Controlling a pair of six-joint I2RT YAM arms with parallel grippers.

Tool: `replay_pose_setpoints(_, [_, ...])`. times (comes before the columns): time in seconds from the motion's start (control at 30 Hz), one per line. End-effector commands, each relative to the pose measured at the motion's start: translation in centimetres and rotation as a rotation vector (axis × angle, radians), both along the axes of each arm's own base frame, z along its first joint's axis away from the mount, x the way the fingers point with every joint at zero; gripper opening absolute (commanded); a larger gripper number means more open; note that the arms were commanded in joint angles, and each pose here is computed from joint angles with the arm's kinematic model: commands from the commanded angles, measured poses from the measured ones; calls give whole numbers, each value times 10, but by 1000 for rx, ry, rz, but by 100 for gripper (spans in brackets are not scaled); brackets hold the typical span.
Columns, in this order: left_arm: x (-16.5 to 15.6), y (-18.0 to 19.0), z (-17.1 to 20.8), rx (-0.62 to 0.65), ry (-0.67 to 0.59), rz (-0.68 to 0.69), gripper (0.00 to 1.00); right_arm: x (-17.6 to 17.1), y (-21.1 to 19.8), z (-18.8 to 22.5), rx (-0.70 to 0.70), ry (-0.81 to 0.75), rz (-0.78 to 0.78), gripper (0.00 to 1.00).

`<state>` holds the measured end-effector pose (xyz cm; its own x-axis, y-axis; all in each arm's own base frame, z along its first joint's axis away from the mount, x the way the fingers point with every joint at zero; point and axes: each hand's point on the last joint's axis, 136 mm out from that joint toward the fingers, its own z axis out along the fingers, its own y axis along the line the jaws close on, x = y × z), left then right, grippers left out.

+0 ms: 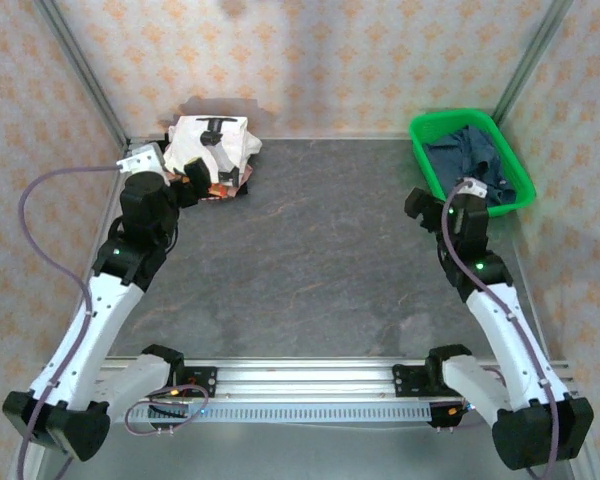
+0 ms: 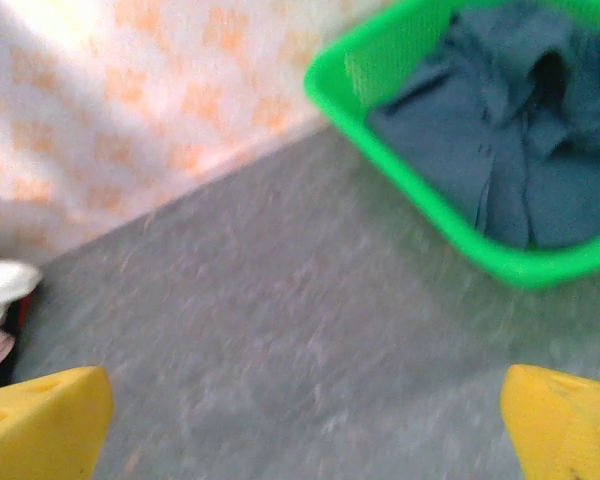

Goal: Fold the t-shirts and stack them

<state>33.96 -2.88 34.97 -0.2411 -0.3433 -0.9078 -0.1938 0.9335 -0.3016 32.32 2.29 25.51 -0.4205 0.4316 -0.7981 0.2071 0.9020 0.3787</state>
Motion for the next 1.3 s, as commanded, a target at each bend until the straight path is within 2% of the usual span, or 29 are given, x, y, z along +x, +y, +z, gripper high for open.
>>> replay_pose_setpoints(0.0, [-13,-46,-55,-67,307,-129,100,-21,21,-23,129,280,49,99])
replay_pose_setpoints(0.07, [1,-93,-43,-4,359,-248,100,1,16,-6,56,337,39,99])
replay_pose_setpoints(0.13, [15,-130,-34,99,405,-319,100,29,-2,-8,-28,452,-7,99])
replay_pose_setpoints(0.17, [23,-148,-34,105,419,-352,100,45,-17,-12,-55,505,-49,100])
replay_pose_setpoints(0.27, [39,-196,-27,6,401,-470,100,83,-62,-28,-18,574,-159,98])
replay_pose_setpoints(0.4, [37,-222,-25,-35,413,-547,100,121,-110,-53,43,612,-269,93])
replay_pose_setpoints(0.6, [12,-213,-33,-52,462,-568,100,168,-149,-97,160,601,-378,86])
replay_pose_setpoints(0.83, [-15,-183,-41,-61,499,-491,100,207,-148,-155,285,634,-402,79])
replay_pose_setpoints(1.0, [-23,-163,-39,-33,500,-430,100,216,-151,-193,339,673,-469,76])
replay_pose_setpoints(1.1, [-26,-149,-37,-49,508,-383,100,223,-149,-209,372,691,-476,69])
replay_pose_setpoints(1.17, [-28,-143,-36,-53,502,-364,100,227,-147,-217,390,695,-483,59])
replay_pose_setpoints(1.27, [-32,-133,-34,-59,490,-345,100,231,-142,-228,409,713,-483,33])
